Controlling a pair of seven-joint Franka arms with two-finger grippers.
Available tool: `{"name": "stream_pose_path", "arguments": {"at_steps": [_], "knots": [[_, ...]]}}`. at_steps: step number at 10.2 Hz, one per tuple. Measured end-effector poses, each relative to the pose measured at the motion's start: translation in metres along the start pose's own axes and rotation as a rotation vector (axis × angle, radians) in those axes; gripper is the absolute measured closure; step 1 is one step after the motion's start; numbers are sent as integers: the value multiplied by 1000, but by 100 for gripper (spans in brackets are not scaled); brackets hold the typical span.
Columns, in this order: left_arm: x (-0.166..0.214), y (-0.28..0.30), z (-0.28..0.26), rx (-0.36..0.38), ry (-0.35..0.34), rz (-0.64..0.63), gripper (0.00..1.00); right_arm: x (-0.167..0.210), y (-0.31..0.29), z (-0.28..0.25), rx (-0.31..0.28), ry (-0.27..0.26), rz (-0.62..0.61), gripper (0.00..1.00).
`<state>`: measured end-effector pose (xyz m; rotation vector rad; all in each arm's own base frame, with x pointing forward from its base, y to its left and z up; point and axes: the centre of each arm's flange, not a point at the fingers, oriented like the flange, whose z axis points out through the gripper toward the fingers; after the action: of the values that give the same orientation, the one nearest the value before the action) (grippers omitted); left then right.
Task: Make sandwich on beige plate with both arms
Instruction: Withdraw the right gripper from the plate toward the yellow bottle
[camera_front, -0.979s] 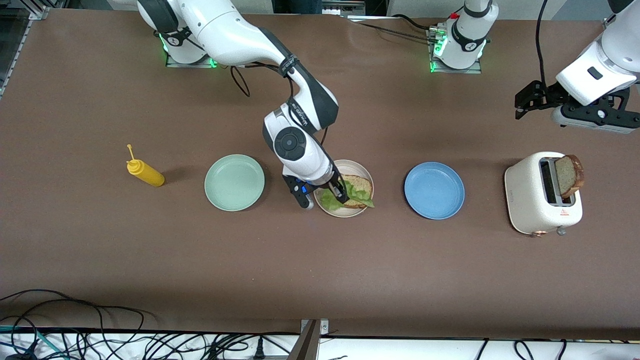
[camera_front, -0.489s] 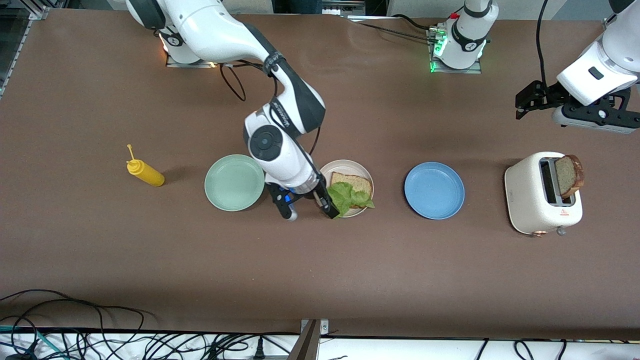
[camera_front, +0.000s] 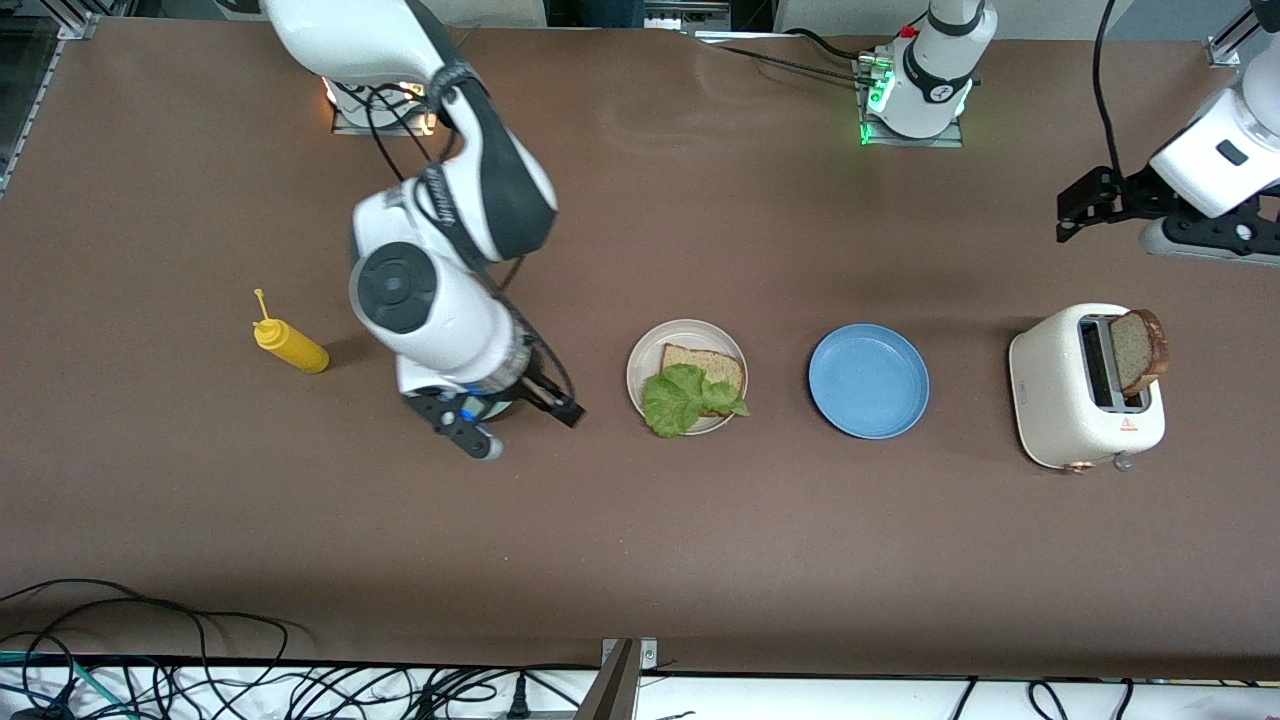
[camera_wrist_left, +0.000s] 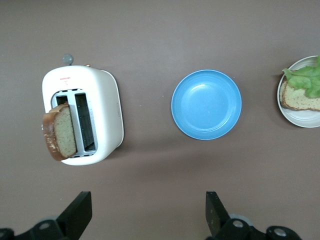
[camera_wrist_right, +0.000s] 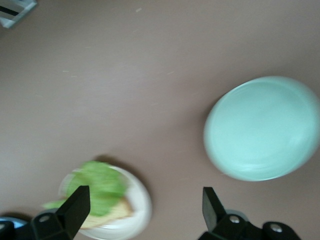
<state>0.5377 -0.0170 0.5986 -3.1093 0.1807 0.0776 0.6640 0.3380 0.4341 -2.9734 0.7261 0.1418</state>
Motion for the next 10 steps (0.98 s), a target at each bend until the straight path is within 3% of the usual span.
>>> {"name": "stream_pose_path", "arguments": {"at_steps": [2,5,7,10], "knots": [[3,-23,11,-5,-21,-41,0,32,61,-31,-120,-48,-157,0],[12,-94,52,-27,-73,-128,0,71,147,-55,-237,-83,-350,0],[24,-123,81,-37,-75,-119,0,90,201,-63,-243,-111,-445,0],[35,-138,108,-43,-84,-106,0,122,304,-65,-170,-109,-593,0]]}}
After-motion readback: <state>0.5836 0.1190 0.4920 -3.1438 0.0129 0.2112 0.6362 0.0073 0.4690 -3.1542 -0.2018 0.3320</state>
